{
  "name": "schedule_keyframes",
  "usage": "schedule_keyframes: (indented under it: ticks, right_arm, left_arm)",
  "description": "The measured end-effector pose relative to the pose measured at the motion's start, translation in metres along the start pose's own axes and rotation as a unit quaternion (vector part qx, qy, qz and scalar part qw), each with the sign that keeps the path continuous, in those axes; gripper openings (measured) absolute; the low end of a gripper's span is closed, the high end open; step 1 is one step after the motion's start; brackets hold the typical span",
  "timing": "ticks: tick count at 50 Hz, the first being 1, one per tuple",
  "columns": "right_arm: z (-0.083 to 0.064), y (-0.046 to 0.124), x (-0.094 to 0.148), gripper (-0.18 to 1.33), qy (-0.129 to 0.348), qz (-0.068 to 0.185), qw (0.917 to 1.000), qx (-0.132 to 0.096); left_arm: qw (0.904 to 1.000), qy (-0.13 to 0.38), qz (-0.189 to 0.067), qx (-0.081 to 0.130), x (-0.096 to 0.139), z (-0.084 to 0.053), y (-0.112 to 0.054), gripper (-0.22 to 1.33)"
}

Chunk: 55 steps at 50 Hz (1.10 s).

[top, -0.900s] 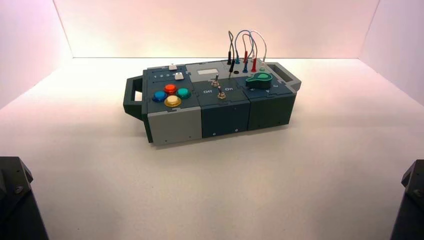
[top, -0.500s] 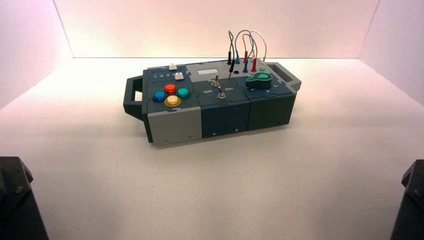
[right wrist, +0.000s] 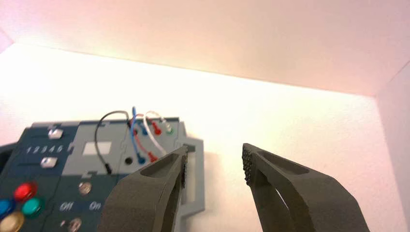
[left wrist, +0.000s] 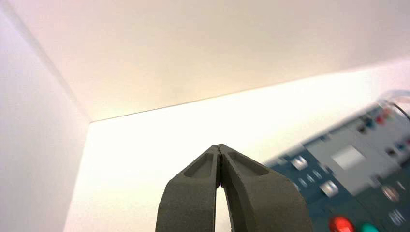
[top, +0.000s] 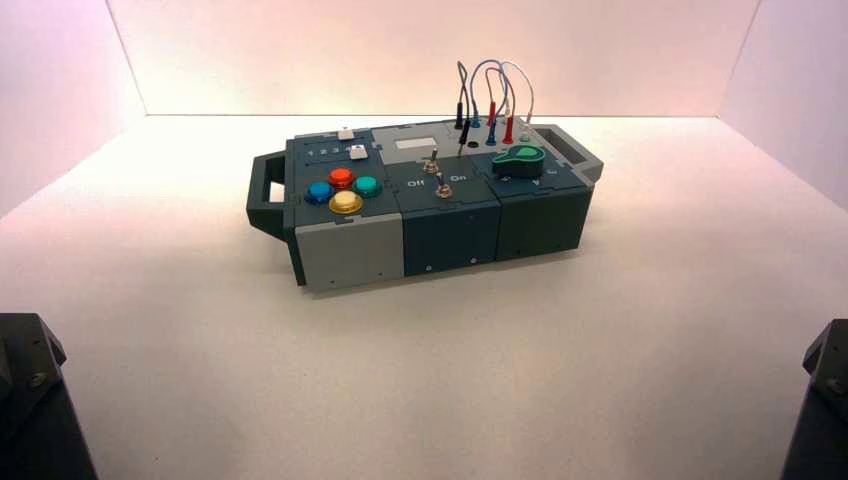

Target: Insert the black wire.

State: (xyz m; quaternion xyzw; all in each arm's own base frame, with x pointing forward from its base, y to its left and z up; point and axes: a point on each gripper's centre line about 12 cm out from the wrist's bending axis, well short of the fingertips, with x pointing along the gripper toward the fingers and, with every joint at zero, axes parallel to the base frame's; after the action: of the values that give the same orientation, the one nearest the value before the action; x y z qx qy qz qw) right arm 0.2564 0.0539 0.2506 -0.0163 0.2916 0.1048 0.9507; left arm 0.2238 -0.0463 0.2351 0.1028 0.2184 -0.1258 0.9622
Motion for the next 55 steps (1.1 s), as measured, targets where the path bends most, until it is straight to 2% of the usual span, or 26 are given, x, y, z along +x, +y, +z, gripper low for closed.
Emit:
schedule_keyframes:
  ticks: [2,3,8,17,25,30,35,44,55]
  right_arm:
    - [0.000,0.001,0.000,1.11,0.007,0.002,1.0000,0.001]
    - [0.000,0.004,0.000,1.11,0.015,0.008,0.9999,0.001]
    - [0.000,0.011,0.002,1.14,0.044,0.024,0.9987,0.008]
    - [-0.003,0.020,0.010,1.28,0.124,0.047,0.9908,0.027]
    - [-0.004,0.034,0.017,1.28,0.173,0.072,0.9821,0.017]
    - [-0.004,0.054,0.022,1.27,0.190,0.101,0.9766,0.007]
    - [-0.004,0.068,0.027,1.27,0.200,0.119,0.9724,0.003]
    - [-0.009,0.076,0.042,1.27,0.224,0.125,0.9664,0.007]
    - [-0.022,0.086,0.060,1.26,0.249,0.129,0.9597,-0.002]
  left_arm:
    - [0.9999,0.004,-0.009,0.009,0.000,0.000,-0.004,-0.17]
    - [0.9995,0.009,-0.022,0.021,0.001,0.001,-0.010,-0.16]
    - [0.9977,0.022,-0.052,0.037,0.000,0.001,-0.022,-0.17]
    - [0.9934,0.039,-0.095,0.050,-0.002,0.004,-0.040,-0.16]
    - [0.9874,0.076,-0.124,0.061,0.000,0.001,-0.050,-0.17]
    - [0.9817,0.100,-0.145,0.072,0.002,-0.003,-0.059,-0.16]
    - [0.9766,0.116,-0.162,0.081,0.004,-0.006,-0.067,-0.16]
    - [0.9675,0.150,-0.182,0.092,0.008,-0.012,-0.076,-0.16]
    - [0.9597,0.155,-0.209,0.107,0.005,-0.012,-0.091,-0.17]
